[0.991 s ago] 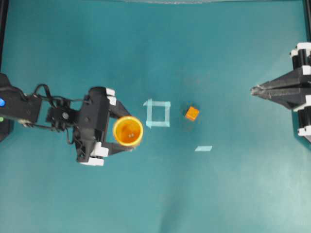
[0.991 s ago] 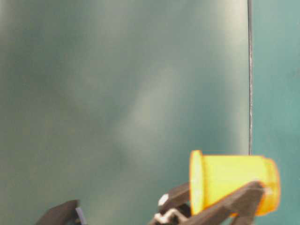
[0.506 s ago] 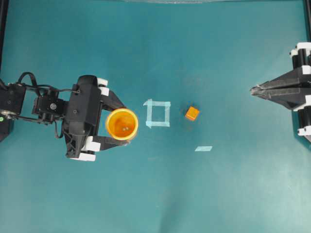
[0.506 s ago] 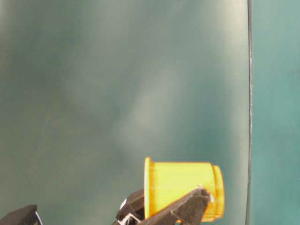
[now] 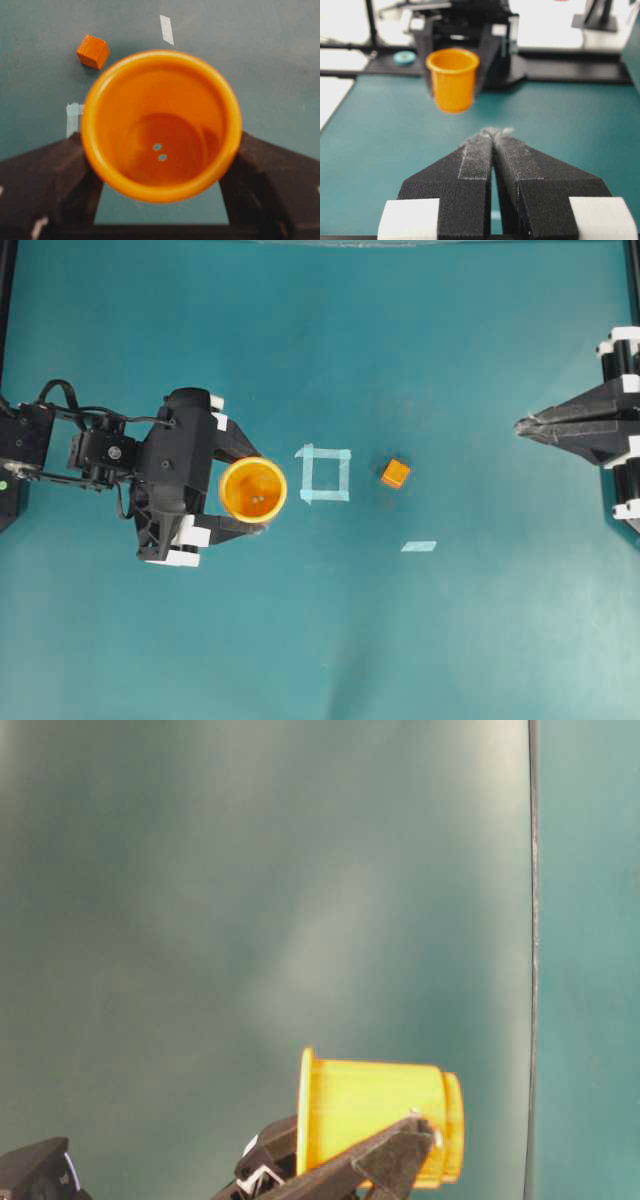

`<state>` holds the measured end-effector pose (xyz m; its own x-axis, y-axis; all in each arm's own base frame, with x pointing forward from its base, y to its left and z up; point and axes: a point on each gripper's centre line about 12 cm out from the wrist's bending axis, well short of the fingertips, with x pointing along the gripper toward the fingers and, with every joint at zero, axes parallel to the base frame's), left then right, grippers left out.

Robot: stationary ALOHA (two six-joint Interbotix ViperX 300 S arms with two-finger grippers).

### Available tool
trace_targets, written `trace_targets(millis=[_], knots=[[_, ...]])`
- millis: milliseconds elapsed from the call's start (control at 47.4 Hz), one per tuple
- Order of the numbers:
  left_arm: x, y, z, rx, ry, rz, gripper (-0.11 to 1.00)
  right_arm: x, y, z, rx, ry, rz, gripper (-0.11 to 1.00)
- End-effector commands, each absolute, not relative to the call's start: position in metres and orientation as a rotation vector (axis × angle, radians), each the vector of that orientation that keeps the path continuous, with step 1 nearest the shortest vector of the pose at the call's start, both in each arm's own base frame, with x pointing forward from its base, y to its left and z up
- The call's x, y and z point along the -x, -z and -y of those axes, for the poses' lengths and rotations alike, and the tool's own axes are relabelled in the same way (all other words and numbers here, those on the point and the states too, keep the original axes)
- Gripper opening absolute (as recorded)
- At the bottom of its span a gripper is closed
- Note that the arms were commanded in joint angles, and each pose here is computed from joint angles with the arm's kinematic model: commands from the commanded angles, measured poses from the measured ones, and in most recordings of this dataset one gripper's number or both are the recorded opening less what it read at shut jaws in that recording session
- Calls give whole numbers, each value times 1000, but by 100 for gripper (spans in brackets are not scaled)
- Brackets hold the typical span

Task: Lift the orange cup with left arm.
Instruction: 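Raise the orange cup off the table with the left gripper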

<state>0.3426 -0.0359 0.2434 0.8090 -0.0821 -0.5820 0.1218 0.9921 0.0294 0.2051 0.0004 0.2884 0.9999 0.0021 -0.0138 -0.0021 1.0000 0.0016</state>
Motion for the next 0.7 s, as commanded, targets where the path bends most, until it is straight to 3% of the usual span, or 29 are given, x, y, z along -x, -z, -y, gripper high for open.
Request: trace_targets(millis=[0,675], knots=[[-346,-260,35,-67,106,-570,64,-208,-302,-1,-5,-3,23,0],[-345,-261,36,-66,107,-568,64,-208,-301,-1,-5,-3,8,0]])
